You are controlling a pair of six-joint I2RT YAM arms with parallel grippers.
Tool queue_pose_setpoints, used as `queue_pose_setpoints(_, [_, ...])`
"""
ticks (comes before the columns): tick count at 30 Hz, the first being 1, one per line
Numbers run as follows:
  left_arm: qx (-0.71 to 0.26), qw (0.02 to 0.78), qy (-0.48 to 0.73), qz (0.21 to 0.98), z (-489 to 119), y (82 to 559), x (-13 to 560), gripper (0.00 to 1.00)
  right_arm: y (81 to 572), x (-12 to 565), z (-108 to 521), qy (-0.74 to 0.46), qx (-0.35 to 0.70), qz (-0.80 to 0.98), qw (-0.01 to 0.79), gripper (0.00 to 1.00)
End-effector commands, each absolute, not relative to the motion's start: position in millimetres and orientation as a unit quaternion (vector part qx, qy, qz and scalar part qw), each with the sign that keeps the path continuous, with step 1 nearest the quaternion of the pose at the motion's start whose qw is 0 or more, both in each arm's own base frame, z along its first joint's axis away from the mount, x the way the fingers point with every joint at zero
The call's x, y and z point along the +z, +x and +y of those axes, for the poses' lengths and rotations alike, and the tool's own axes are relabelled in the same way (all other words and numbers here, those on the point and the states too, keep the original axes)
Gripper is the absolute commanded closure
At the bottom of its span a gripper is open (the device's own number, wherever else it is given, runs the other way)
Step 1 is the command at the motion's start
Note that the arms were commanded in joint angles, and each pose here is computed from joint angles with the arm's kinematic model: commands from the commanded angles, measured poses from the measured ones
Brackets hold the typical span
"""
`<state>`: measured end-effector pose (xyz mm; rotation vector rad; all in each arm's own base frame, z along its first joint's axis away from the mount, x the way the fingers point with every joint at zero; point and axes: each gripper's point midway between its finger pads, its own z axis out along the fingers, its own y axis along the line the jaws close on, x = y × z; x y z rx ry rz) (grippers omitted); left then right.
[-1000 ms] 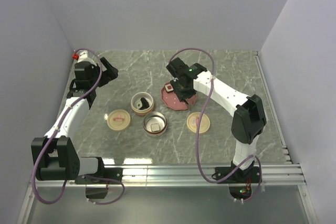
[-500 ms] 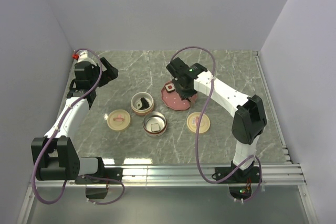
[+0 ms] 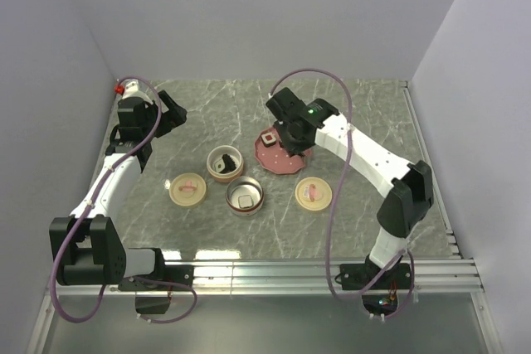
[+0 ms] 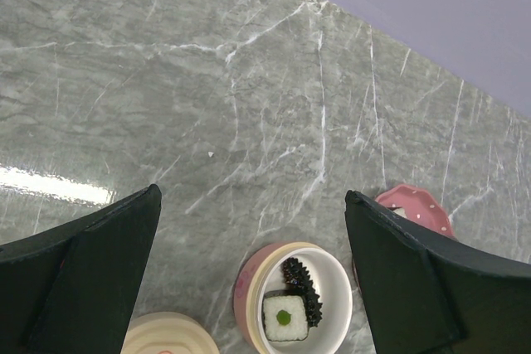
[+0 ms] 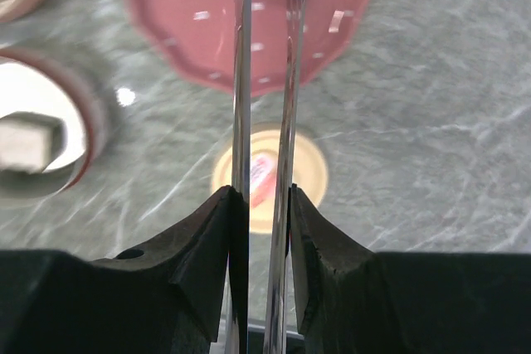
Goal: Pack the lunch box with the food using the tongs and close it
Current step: Pick up the food using the clamp, then place the food into the lunch box
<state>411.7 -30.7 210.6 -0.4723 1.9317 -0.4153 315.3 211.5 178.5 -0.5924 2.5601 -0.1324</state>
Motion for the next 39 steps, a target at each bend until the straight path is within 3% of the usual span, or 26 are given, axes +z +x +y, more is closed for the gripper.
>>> queue_pose_setpoints(1, [-0.198, 0.554, -0.192, 0.786, -37, 416, 238, 0.00, 289, 229, 236, -0.253, 0.023, 0.918, 0.304, 0.80])
queue_pose_setpoints(5, [-0.199, 0.550, -0.193, 0.788, -38, 415, 235, 0.01, 253, 237, 261, -0.300, 0.082, 0.905, 0.291, 0.80])
queue_pose_setpoints(17, [-0.208, 0.545, -0.196, 0.788, -40, 412, 232, 0.01, 178, 234, 277, -0.392, 0.104, 0.885, 0.230, 0.80])
queue_pose_setpoints(30, [-0.209, 0.554, -0.194, 0.782, -40, 410, 236, 0.01, 167, 220, 283, -0.411, 0.102, 0.881, 0.209, 0.79])
queue_pose_setpoints(39, [-0.205, 0.554, -0.195, 0.783, -39, 409, 235, 0.01, 177, 209, 300, -0.406, 0.100, 0.883, 0.212, 0.70])
